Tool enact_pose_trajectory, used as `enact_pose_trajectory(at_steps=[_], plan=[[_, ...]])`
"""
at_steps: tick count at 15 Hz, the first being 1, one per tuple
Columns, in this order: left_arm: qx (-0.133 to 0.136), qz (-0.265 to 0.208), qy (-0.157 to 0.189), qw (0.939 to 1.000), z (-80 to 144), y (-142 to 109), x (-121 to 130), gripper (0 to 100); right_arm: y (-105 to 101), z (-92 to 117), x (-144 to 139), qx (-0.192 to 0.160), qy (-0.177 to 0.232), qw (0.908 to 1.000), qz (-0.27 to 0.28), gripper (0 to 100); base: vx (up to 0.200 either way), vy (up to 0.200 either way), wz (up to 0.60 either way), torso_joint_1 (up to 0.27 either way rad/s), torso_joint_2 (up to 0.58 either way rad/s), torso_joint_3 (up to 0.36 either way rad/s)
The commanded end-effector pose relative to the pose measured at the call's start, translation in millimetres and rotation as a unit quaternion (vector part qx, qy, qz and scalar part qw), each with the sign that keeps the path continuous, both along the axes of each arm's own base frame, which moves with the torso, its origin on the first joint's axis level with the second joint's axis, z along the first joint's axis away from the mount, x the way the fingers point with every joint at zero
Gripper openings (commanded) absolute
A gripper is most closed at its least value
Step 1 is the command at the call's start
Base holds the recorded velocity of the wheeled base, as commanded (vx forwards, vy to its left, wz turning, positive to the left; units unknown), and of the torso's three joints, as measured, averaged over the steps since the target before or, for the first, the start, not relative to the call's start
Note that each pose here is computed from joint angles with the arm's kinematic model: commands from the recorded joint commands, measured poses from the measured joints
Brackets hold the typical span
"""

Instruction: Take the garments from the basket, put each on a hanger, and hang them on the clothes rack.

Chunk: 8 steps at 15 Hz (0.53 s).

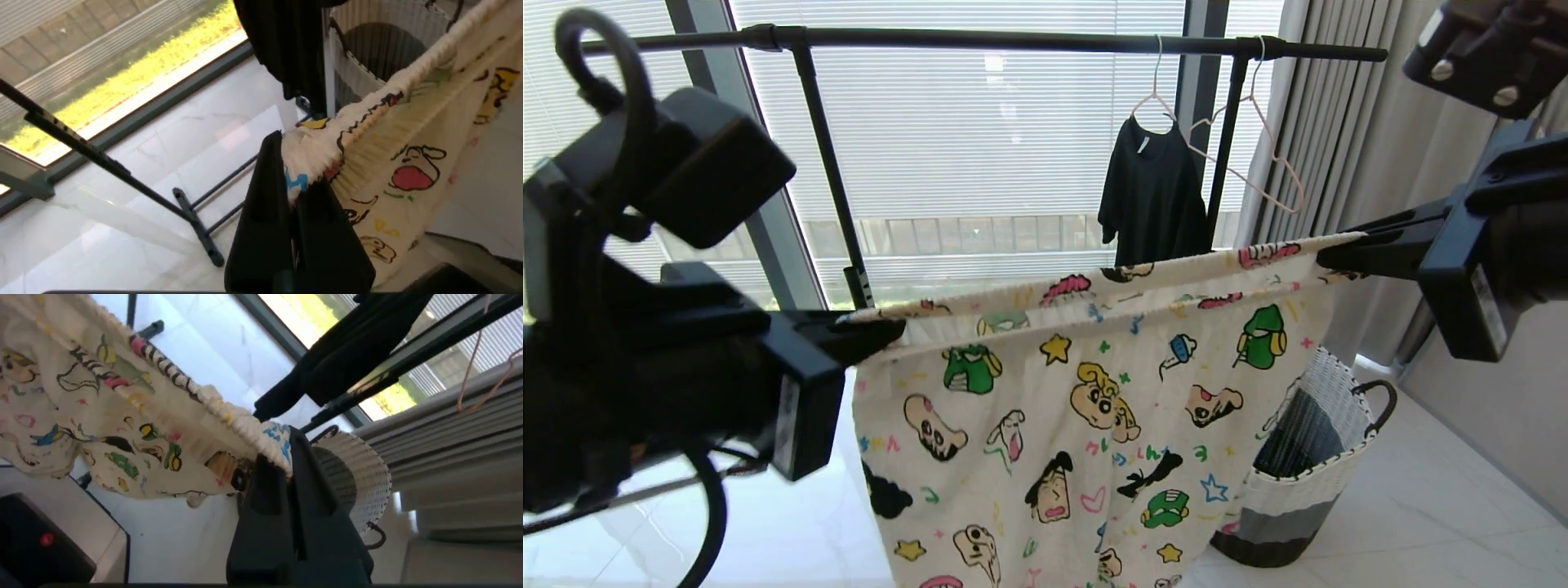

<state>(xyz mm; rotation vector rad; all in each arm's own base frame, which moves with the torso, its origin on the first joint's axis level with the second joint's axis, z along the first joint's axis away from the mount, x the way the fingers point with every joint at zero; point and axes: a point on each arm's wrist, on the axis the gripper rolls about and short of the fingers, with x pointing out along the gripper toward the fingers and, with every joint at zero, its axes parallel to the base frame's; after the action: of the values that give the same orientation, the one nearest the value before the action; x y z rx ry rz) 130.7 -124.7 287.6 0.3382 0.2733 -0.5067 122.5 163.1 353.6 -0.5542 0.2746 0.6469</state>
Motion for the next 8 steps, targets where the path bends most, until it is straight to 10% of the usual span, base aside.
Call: enact_pose_trajectory(at_steps=[1, 2, 3, 8], plan=[[0.011, 0.027, 0.003, 0.9996, -2.1, -4.7, 20.3, 0, -5.0, 4.6, -8.8, 0.011, -0.005, 0.9999, 0.011, 0, 0.0, 0.0, 0.0, 0.0, 0.0, 0.0], [0.013, 0.024, 0.004, 0.9996, -3.1, -5.3, 19.1, 0, -3.5, 3.6, -8.2, 0.008, -0.003, 0.9999, 0.011, 0, 0.0, 0.0, 0.0, 0.0, 0.0, 0.0], [0.017, 0.027, 0.005, 0.9995, -5.2, -6.0, 18.4, 0, -2.2, 2.1, -9.1, 0.004, -0.001, 0.9999, 0.015, 100, 0.0, 0.0, 0.0, 0.0, 0.0, 0.0], [0.039, 0.045, 0.018, 0.9981, -18.8, -4.9, 18.9, 0, 3.8, -17.2, -26.5, 0.014, 0.041, 0.9984, 0.036, 100, 0.0, 0.0, 0.0, 0.0, 0.0, 0.0]])
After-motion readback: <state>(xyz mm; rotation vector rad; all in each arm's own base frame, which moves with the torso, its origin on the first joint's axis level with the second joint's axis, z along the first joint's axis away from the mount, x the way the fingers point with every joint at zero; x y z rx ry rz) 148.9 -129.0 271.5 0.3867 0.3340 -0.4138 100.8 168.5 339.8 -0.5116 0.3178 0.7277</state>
